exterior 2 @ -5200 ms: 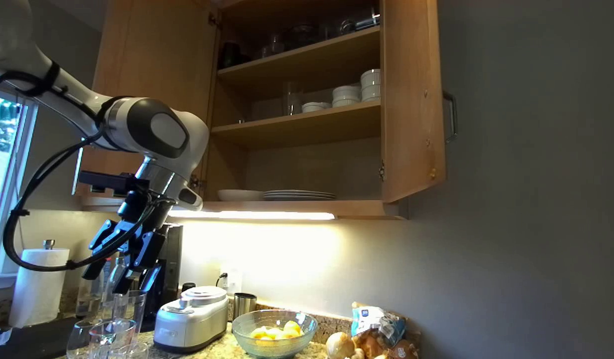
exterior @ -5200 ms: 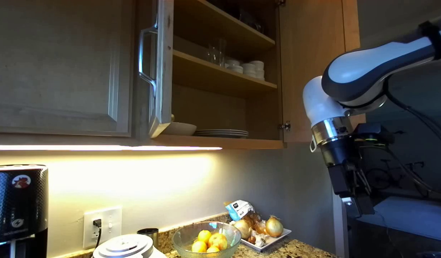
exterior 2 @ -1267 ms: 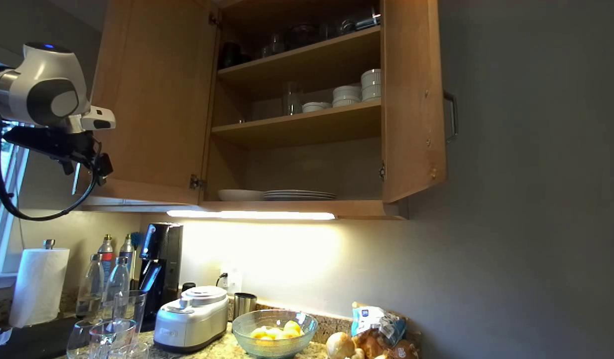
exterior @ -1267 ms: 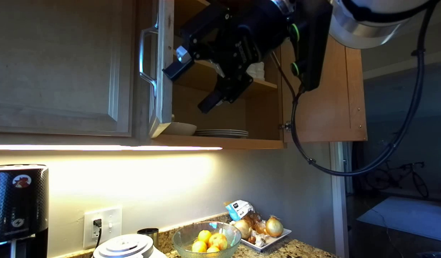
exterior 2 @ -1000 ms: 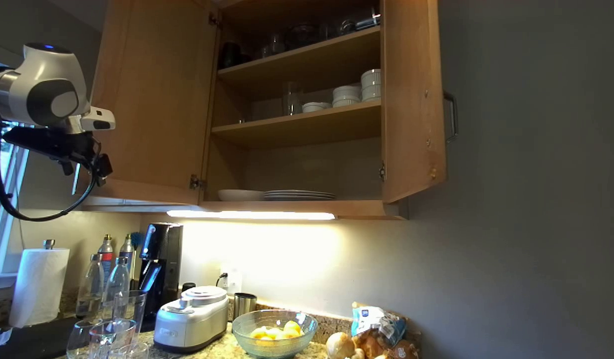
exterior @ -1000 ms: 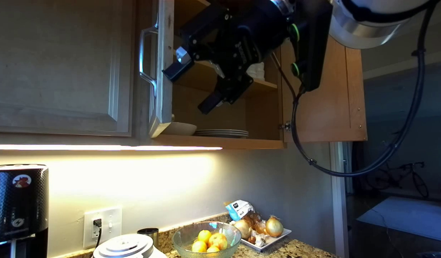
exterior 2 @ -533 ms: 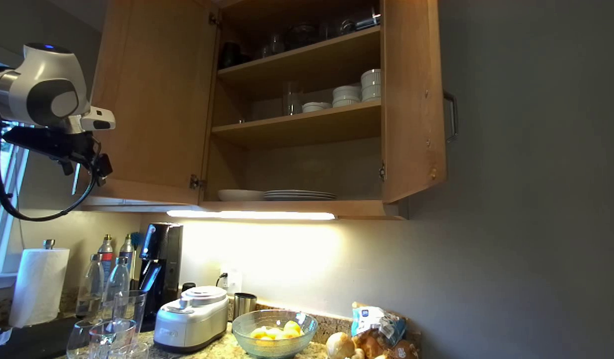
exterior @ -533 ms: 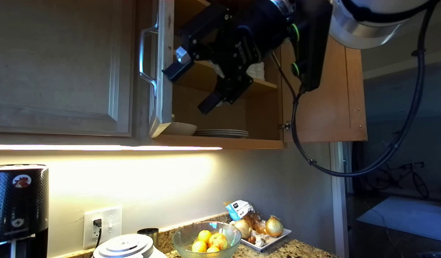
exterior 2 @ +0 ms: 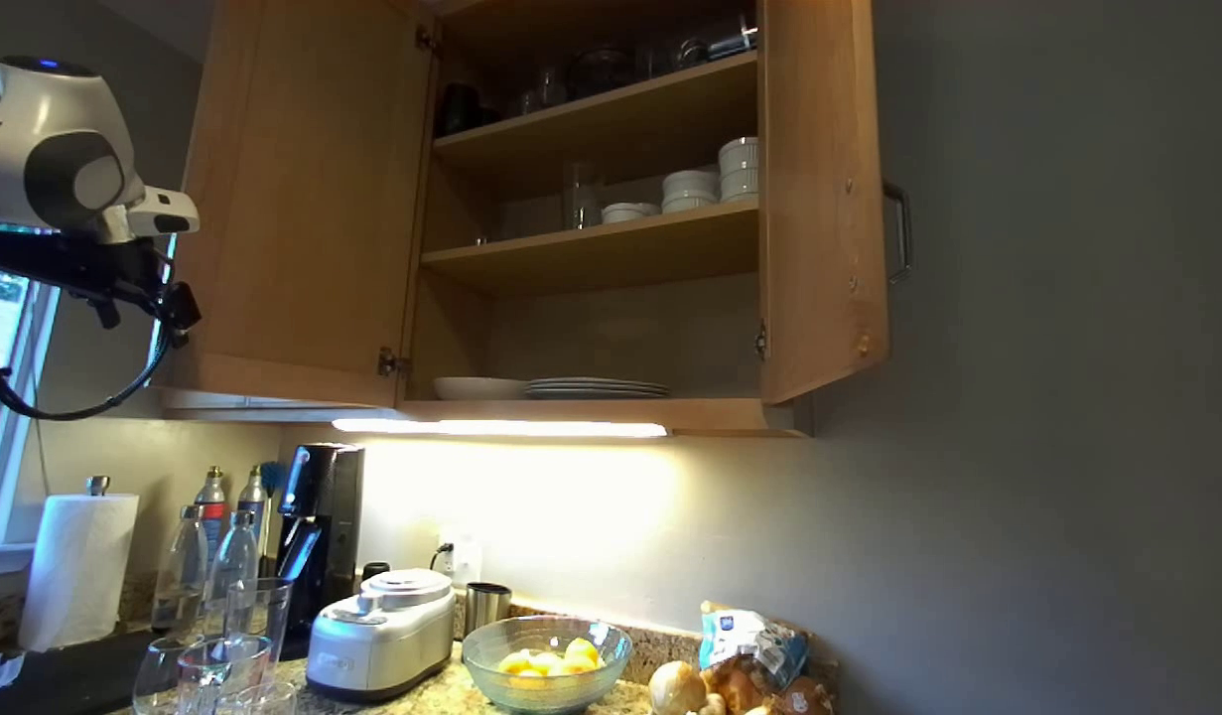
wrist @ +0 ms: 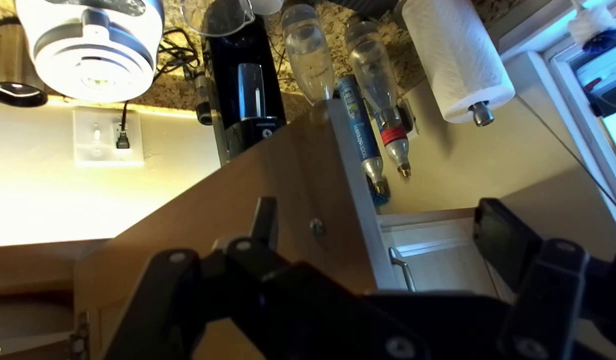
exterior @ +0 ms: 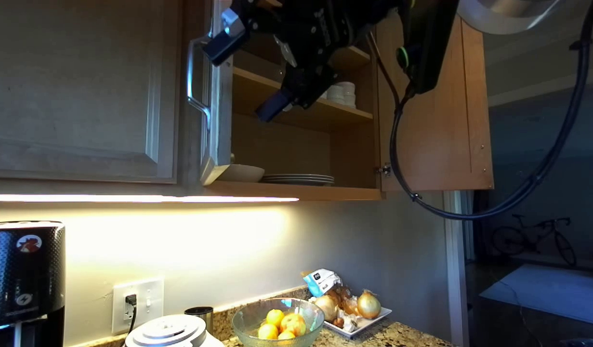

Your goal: Close the doors of the cupboard

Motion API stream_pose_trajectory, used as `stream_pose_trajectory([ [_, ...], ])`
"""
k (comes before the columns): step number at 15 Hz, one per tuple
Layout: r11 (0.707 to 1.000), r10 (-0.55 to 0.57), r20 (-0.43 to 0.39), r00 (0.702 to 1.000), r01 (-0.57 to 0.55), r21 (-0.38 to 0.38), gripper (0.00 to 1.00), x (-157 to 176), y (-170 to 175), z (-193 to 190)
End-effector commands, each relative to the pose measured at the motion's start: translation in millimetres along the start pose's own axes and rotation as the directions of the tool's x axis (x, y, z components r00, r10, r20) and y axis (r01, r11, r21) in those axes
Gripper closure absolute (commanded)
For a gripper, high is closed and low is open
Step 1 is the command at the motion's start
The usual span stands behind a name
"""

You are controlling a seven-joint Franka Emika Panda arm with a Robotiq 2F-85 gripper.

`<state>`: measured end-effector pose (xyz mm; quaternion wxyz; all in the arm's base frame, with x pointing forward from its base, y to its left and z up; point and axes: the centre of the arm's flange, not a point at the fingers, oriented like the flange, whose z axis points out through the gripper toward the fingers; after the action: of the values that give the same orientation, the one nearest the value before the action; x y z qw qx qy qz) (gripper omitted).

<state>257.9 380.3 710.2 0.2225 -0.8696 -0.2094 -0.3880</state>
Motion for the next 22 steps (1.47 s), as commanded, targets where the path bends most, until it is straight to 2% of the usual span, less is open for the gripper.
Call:
stream_pose_trajectory([
  [1,0.993,-0.042,-0.066,0.997,0.034,-0.111,0.00,13,-14,13],
  [5,0.975,-0.074,-0.092,0.993,0.053,-0.217,0.00,20,-12,30],
  [10,0.962,-0.050,-0.103,0.993,0.020,-0.272,0.00,25,-1,43],
  [13,0.952,-0.010,-0.110,0.994,-0.024,-0.306,0.00,24,14,39],
  [15,0.942,0.031,-0.115,0.993,-0.068,-0.329,0.00,16,19,17],
  [19,0.902,0.139,-0.096,0.986,-0.166,-0.398,0.00,10,41,-6],
  [22,0.856,0.214,-0.111,0.970,-0.241,-0.457,0.00,5,63,-31],
])
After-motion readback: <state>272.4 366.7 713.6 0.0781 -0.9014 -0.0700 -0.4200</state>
